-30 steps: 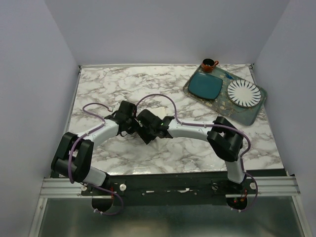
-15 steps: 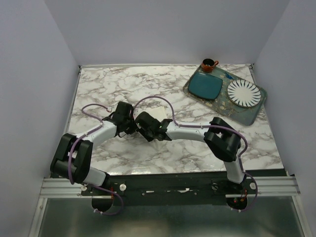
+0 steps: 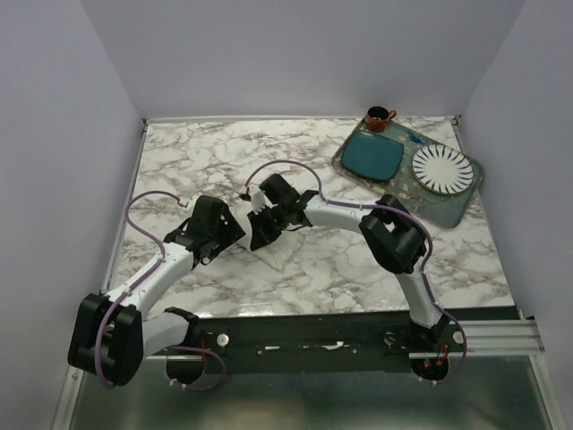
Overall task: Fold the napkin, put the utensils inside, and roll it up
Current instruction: Roll the napkin with the utensil
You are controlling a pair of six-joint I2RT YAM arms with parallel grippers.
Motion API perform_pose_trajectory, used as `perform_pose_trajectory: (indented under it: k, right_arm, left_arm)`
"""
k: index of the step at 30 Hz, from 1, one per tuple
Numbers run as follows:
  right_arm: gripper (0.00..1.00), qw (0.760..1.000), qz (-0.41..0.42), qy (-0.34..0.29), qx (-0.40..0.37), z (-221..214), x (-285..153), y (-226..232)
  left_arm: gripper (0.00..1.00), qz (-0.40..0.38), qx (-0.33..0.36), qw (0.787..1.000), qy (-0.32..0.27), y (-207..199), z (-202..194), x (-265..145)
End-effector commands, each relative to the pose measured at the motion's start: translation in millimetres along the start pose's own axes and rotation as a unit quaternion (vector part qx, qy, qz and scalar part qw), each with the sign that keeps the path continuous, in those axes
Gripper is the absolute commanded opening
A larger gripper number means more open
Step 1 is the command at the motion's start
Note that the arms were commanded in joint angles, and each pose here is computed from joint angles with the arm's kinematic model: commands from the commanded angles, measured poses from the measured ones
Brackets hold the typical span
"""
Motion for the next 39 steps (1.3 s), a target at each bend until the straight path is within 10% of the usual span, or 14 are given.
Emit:
perform_pose_trajectory:
  k: [1,13,26,39]
  right_arm:
    - [0.04,0.971,0.181,0.077,0.134,-32.5,11.7,-25.9]
    - [0.09,0.937,0.238,0.096,0.237,-26.7,13.7,-63.2]
    - [0.24,0.950,0.203,0.106,0.215,-20.2,13.4,-68.2]
    - [0.79,0.997,-0.005,0.051,0.057,14.8,-52.4,-49.6]
  left_arm:
    - [0.83,0.010,0.031,0.999,-0.013,5.9,1.6,-9.6]
    - [0.41,-0.170,0.009,0.985,0.021,-35.7,0.7,-4.6]
    - [0.26,-0.102,-0.033,0.994,0.019,-30.4,6.6,41.9]
    - [0.21,-0.025,-0.056,0.998,0.028,8.9,4.6,58.2]
Point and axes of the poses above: each gripper's point midway between its finger pads, its own x axis out along the fingers, its own y axis along the line the jaws close on, z = x × y, the point moved 9 cm from there along -x, back along the fingers, and after that the axes turned 3 degrees about -x, right-handed, at the moved point
